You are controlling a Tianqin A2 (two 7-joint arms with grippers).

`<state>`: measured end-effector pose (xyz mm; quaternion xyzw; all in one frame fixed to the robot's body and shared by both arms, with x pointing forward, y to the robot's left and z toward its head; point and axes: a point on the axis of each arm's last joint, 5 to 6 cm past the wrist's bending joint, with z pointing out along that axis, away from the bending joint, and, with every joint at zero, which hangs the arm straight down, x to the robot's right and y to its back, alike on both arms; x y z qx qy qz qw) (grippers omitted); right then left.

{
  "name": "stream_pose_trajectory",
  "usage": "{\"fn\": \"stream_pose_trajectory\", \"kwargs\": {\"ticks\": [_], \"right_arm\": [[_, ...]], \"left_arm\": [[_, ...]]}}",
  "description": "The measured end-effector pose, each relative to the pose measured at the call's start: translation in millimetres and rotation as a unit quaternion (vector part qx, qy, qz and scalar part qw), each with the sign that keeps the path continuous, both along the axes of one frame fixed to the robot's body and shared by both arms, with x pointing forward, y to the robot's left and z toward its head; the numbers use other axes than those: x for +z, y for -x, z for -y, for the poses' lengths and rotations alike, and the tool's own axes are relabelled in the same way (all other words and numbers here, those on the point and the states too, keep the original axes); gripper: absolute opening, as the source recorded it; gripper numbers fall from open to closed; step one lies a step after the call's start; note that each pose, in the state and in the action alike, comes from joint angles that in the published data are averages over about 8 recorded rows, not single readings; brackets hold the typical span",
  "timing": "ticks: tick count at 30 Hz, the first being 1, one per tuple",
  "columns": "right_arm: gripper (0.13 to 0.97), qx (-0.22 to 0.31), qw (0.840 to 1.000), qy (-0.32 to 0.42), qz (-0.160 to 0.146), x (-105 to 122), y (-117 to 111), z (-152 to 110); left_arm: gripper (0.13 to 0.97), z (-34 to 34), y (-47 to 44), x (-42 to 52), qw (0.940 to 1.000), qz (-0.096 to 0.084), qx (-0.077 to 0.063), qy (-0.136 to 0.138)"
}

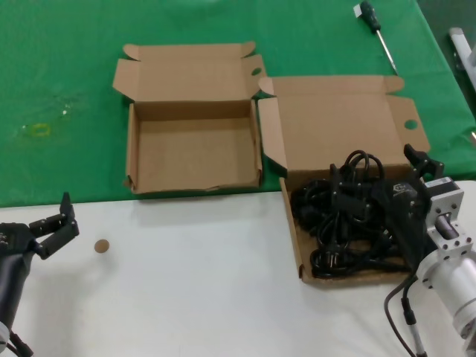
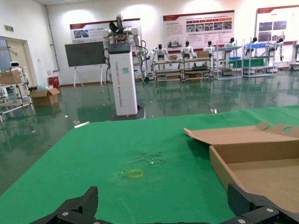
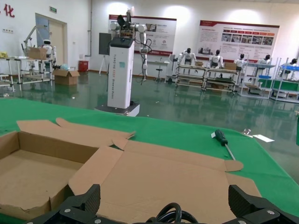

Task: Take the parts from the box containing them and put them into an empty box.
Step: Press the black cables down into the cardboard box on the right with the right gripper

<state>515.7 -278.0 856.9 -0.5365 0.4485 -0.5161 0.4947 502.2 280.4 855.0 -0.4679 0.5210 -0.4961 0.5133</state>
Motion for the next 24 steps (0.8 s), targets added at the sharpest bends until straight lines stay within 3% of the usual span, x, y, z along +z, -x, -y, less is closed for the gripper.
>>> {"fn": "stream_pose_trajectory", "kwargs": {"ticks": [13,24], "right_arm": [[0.966,0.000,1.000,0.000,0.000,0.0,0.0,0.0],[0.966,0.000,1.000,0.000,0.000,-0.1,0.1,0.0]], "left_arm": [[0.963,0.0,0.0,0.0,1.0000,0.000,0.000,0.000],[0.875,0.0,0.0,0.0,1.0000,0.000,0.000,0.000]]}}
